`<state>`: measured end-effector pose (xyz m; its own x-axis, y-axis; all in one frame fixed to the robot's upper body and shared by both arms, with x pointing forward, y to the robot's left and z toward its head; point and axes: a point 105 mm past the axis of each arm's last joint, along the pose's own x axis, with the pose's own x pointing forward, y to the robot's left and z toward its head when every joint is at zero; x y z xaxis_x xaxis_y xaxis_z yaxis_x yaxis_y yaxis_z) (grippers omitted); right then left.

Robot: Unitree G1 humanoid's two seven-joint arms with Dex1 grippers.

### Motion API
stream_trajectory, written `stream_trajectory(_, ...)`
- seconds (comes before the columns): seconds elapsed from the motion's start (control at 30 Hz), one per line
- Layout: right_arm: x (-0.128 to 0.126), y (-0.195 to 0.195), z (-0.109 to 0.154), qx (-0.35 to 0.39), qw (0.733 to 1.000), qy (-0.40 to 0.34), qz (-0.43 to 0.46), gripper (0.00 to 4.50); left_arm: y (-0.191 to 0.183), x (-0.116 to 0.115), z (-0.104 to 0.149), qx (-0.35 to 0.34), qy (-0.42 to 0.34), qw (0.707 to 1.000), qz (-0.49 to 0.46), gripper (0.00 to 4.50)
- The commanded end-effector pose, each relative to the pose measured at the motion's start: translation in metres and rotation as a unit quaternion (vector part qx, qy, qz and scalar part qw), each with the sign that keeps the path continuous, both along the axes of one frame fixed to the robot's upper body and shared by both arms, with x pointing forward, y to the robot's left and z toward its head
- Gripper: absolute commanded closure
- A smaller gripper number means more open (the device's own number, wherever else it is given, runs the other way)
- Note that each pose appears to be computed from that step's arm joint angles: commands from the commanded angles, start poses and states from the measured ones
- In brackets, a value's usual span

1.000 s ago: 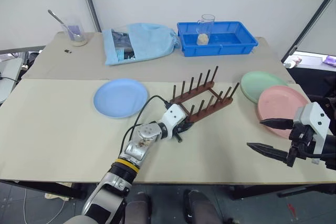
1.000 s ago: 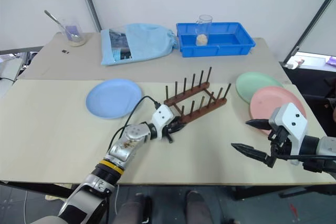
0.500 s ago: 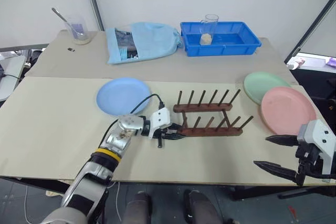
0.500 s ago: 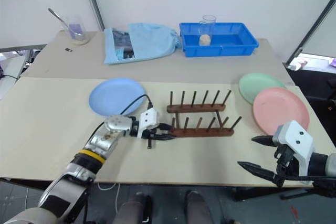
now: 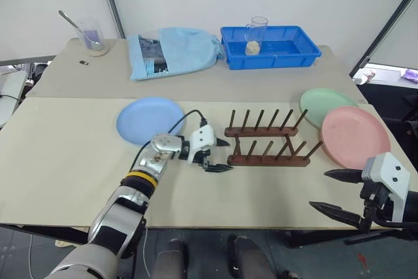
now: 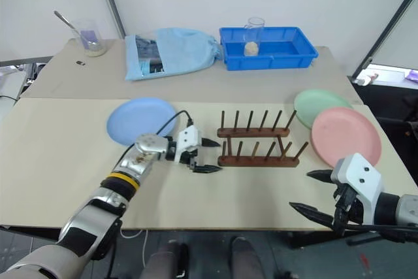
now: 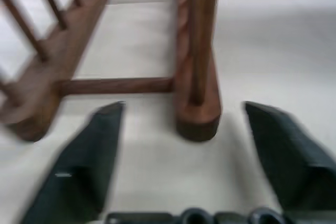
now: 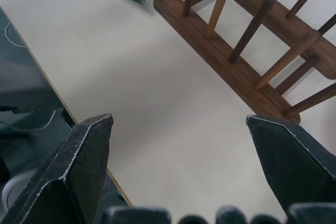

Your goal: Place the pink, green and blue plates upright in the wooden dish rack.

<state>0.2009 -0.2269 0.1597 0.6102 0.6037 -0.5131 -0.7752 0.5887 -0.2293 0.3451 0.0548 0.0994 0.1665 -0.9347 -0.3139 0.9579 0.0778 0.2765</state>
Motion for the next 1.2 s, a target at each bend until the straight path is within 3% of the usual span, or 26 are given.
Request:
stream_trajectory(0.03, 0.010, -0.003, -0.001, -0.030, 0.999, -0.016, -0.004, 0.00, 0.008, -0.019, 0.024, -0.021, -0.011, 1.000, -0.020, 0.08)
stream_trajectory(0.07, 0.014, -0.004, -0.003, -0.038, 0.999, -0.016, -0.008, 0.00, 0.011, -0.029, 0.025, -0.020, -0.002, 0.999, -0.025, 0.08)
stream_trajectory(0.17, 0.024, -0.004, -0.008, -0.046, 0.999, -0.016, -0.001, 0.00, 0.012, -0.054, 0.023, -0.015, 0.031, 0.999, -0.035, 0.94)
stream_trajectory(0.27, 0.037, -0.009, -0.015, -0.062, 0.998, -0.017, 0.001, 0.89, 0.003, -0.069, 0.016, -0.012, 0.052, 0.998, -0.033, 2.38)
stream_trajectory(0.4, 0.056, -0.010, -0.031, -0.097, 0.995, -0.012, 0.013, 2.20, -0.017, -0.063, -0.002, 0.001, 0.034, 0.999, 0.021, 4.36)
stream_trajectory(0.43, 0.060, -0.009, -0.035, -0.099, 0.995, -0.010, 0.015, 2.54, -0.022, -0.059, -0.007, 0.002, 0.024, 0.999, 0.039, 4.50)
stream_trajectory(0.6, 0.080, -0.005, -0.052, -0.111, 0.994, -0.014, 0.019, 4.34, -0.040, -0.040, -0.017, 0.005, -0.025, 0.995, 0.099, 4.50)
stream_trajectory(0.63, 0.084, -0.005, -0.055, -0.112, 0.993, -0.014, 0.018, 4.43, -0.041, -0.039, -0.019, 0.007, -0.025, 0.994, 0.102, 4.50)
stream_trajectory(0.8, 0.103, 0.002, -0.068, -0.111, 0.993, -0.032, 0.019, 4.43, -0.042, -0.025, -0.025, 0.011, -0.038, 0.990, 0.138, 4.50)
stream_trajectory(1.2, 0.146, 0.001, -0.061, -0.104, 0.990, -0.088, -0.017, 4.43, -0.048, 0.016, -0.020, 0.014, -0.076, 0.980, 0.184, 4.50)
